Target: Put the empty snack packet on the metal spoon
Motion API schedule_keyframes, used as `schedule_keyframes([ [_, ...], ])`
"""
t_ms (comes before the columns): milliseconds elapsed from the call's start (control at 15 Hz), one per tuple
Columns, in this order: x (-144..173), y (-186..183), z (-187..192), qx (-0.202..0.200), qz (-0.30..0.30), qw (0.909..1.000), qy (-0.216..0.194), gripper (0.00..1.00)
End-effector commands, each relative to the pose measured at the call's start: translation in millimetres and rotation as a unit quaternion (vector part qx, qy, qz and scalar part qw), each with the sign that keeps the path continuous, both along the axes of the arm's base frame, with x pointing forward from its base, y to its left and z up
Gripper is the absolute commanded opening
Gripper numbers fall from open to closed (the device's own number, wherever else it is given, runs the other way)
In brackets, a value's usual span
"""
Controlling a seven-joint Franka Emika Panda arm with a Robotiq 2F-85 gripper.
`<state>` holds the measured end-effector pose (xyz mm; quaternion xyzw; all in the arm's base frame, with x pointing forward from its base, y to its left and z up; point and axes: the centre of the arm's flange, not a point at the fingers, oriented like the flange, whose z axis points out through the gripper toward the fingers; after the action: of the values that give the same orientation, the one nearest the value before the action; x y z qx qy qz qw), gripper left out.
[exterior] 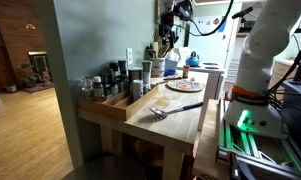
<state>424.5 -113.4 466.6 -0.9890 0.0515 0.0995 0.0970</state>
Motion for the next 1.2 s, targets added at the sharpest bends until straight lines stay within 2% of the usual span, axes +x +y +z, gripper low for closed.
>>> schedule_keyframes([
  [0, 0.0, 0.0, 0.0, 0.000, 0.000, 1.0000, 0.000, 1.00],
  [400, 0.0, 0.0, 0.0, 0.000, 0.000, 1.0000, 0.000, 1.00],
  [667, 0.7, -42.6, -23.4, 0.027, -0.076, 0.9967, -0.006, 1.00],
  [933, -11.8, -104.9, -80.3, 0.065, -0.177, 0.9820, -0.011, 1.00],
  [1133, -22.0, -145.7, -134.6, 0.091, -0.261, 0.9610, -0.017, 1.00],
])
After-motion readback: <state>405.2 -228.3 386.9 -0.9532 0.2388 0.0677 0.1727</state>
